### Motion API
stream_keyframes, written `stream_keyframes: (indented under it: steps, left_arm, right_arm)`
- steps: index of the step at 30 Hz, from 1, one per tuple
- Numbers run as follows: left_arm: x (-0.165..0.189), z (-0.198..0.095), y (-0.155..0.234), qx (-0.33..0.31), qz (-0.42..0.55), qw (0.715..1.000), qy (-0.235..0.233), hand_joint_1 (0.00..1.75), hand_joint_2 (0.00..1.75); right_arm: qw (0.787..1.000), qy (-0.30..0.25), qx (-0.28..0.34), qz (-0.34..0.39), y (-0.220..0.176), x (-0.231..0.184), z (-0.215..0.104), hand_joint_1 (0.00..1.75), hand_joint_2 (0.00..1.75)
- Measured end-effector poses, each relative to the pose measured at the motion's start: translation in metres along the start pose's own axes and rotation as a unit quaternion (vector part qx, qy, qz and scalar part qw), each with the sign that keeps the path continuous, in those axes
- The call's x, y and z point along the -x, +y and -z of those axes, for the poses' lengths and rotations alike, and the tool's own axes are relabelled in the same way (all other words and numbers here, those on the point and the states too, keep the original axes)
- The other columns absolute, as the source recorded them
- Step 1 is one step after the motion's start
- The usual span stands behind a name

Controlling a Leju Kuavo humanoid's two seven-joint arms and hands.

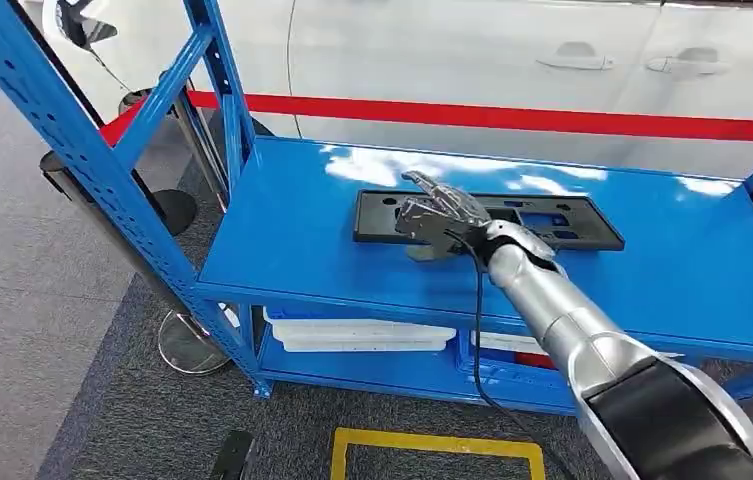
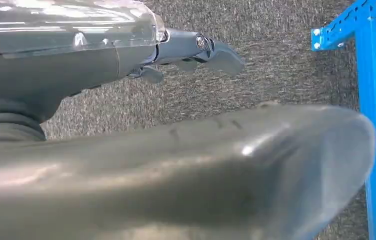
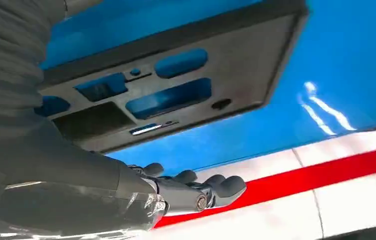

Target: Take the parts from the cabinet and place them on the table.

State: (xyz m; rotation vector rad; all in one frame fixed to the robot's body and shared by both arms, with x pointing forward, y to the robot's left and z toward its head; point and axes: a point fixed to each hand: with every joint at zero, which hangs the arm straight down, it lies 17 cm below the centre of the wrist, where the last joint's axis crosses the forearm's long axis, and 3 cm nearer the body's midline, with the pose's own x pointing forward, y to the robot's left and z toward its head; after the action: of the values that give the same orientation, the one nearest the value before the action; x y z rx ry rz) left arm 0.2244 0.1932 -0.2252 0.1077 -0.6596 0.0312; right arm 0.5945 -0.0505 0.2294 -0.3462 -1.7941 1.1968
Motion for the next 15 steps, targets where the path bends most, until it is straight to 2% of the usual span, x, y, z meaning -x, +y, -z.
stream_keyframes:
  steps: [5, 15]
  left_arm:
    - [-0.004, 0.001, -0.001, 0.001, 0.002, 1.0, -0.002, 0.0, 0.0]
    - [-0.003, 0.001, 0.001, -0.003, -0.001, 1.0, 0.002, 0.0, 0.0]
  right_arm:
    - [0.998, 0.012, -0.001, -0.067, 0.022, 0.009, -0.007, 0.0, 1.75]
    - [0.997, 0.02, -0.022, -0.064, 0.053, 0.007, -0.012, 0.0, 1.75]
